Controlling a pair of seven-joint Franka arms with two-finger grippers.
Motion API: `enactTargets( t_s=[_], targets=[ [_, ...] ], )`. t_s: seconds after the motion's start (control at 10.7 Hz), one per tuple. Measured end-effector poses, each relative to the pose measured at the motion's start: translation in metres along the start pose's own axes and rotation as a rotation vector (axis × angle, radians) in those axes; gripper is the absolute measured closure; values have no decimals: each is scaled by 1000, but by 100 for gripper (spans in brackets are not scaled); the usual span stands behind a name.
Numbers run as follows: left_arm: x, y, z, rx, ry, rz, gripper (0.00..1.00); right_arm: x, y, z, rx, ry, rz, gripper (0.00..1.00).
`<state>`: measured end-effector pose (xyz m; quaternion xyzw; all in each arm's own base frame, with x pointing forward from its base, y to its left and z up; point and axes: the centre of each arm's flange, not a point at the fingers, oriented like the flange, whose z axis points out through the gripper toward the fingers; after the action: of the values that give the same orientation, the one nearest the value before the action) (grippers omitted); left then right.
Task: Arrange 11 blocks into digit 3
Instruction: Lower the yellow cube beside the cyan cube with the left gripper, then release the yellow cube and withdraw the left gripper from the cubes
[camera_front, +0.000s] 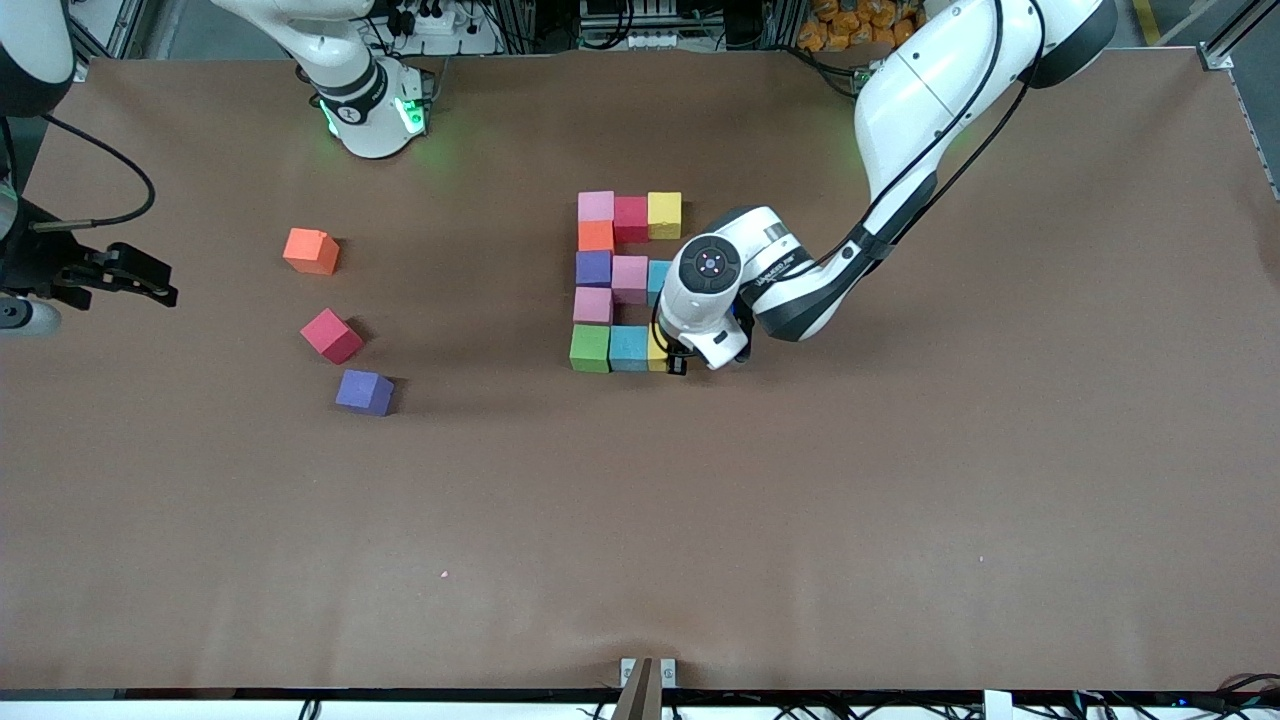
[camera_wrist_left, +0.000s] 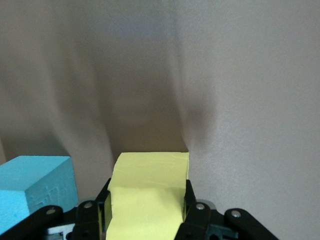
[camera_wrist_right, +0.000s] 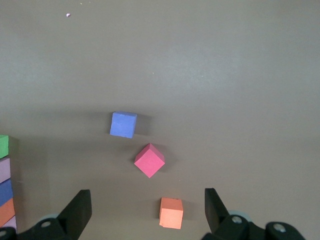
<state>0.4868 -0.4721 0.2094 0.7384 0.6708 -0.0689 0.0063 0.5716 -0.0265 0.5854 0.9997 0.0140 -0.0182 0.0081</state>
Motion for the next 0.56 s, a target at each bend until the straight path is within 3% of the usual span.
enactTargets(
  t_s=[0.09,0.19,0.37,0.47,0.56],
  targets=[
    [-1,-1,0,0,0,2,44,0,0,0,0,1,0,0],
    [-2,-1,0,0,0,3,36,1,0,0,0,5,-1,0],
    [-1,2,-3,-9,-2,3,9,1,-1,-1,-1,12,-1,0],
    [0,6,-8,-19,-5,0,1,1,-1,-1,-1,10,-1,0],
    [1,11,-19,-36,-10,-2,0,1,-1,-1,-1,9,-2,0]
  ],
)
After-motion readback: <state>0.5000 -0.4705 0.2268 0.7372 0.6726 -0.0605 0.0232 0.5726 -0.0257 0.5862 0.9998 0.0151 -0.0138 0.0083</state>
